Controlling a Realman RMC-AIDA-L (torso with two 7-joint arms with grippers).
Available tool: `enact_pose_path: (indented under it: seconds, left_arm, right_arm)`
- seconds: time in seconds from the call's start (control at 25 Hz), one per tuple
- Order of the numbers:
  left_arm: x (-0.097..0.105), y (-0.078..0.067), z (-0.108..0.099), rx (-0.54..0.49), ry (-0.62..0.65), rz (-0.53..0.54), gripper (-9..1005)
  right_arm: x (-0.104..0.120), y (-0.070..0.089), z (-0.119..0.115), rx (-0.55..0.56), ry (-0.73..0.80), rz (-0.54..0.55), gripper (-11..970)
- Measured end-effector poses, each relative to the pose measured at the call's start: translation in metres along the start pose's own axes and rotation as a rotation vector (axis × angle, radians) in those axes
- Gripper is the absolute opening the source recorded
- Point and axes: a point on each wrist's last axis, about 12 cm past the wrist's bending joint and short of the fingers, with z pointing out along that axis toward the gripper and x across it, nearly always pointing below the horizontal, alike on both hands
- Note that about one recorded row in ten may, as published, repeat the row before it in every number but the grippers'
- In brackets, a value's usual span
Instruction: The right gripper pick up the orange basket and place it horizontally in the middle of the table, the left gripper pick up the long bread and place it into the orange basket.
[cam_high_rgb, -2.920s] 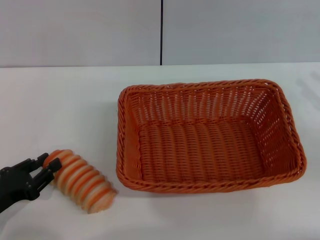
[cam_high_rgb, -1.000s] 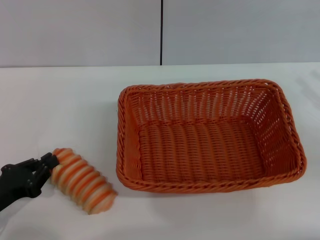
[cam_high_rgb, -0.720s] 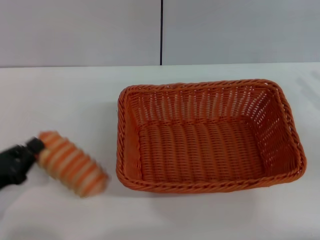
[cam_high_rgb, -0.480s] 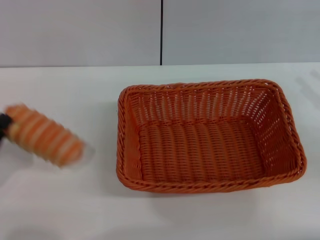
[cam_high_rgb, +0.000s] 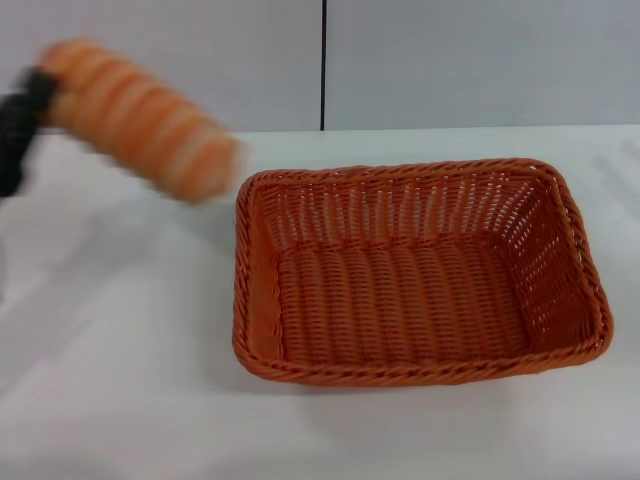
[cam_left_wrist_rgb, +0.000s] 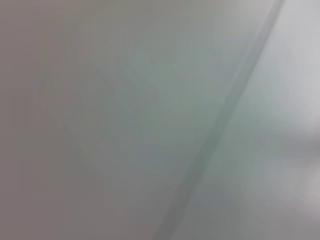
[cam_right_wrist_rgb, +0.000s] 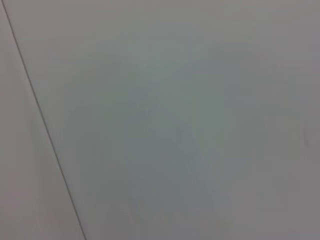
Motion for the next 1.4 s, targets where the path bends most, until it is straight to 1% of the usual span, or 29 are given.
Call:
enact_pose_path:
  seconds: [0.04, 0.08, 0.16, 0.2, 0.24, 0.28, 0.4, 0.56, 0.72, 0.84, 1.0, 1.12, 1.2, 1.24, 1.28, 1.36, 1.4]
  left_arm:
    - [0.014, -0.006, 0.025, 0.089, 0.058, -0.033, 89]
    - [0.014, -0.006, 0.025, 0.089, 0.058, -0.033, 89]
    - [0.028, -0.013, 0.045, 0.162, 0.121, -0.046, 88]
    - [0.028, -0.013, 0.045, 0.162, 0.121, -0.046, 88]
    - [0.033, -0.015, 0.052, 0.186, 0.147, -0.049, 88]
    - [0.045, -0.020, 0.065, 0.224, 0.222, -0.051, 87]
    - [0.057, -0.021, 0.073, 0.229, 0.301, -0.052, 87]
    - [0.068, -0.024, 0.078, 0.260, 0.385, -0.042, 86]
    - [0.070, -0.024, 0.076, 0.253, 0.401, -0.041, 85]
    - [0.070, -0.023, 0.072, 0.237, 0.391, -0.040, 278]
    - [0.068, -0.021, 0.070, 0.221, 0.377, -0.040, 363]
    - [0.063, -0.018, 0.065, 0.191, 0.339, -0.028, 427]
    - [0.057, -0.015, 0.058, 0.161, 0.287, 0.000, 470]
    - [0.051, -0.013, 0.048, 0.112, 0.214, 0.049, 491]
    - [0.051, -0.013, 0.048, 0.112, 0.214, 0.049, 538]
    - [0.045, -0.011, 0.035, 0.054, 0.139, 0.104, 631]
    - [0.042, -0.009, 0.026, 0.003, 0.090, 0.140, 677]
  right_arm:
    - [0.001, 0.000, 0.000, 0.000, 0.000, 0.003, 593]
    - [0.001, 0.000, 0.000, 0.000, 0.000, 0.003, 593]
    - [0.002, 0.001, -0.001, 0.001, -0.001, 0.005, 593]
    - [0.002, 0.001, -0.001, 0.002, -0.001, 0.007, 593]
    - [0.002, 0.001, -0.001, 0.003, -0.003, 0.008, 593]
    - [0.002, 0.001, -0.001, 0.003, -0.003, 0.008, 593]
    - [0.003, 0.002, -0.001, 0.005, -0.005, 0.010, 592]
    - [0.004, 0.001, -0.001, 0.011, -0.009, 0.013, 592]
    - [0.004, 0.001, -0.001, 0.012, -0.010, 0.013, 592]
    - [0.003, 0.001, -0.001, 0.012, -0.011, 0.013, 592]
    - [0.003, 0.001, 0.000, 0.014, -0.015, 0.014, 592]
    - [0.003, 0.001, -0.001, 0.023, -0.027, 0.018, 592]
    - [0.004, -0.001, -0.004, 0.054, -0.051, 0.030, 592]
    - [0.005, -0.002, -0.006, 0.082, -0.071, 0.038, 592]
    - [0.007, -0.004, -0.009, 0.116, -0.088, 0.043, 592]
    - [0.012, -0.006, -0.016, 0.189, -0.120, 0.030, 593]
    - [0.016, -0.007, -0.020, 0.228, -0.129, 0.005, 593]
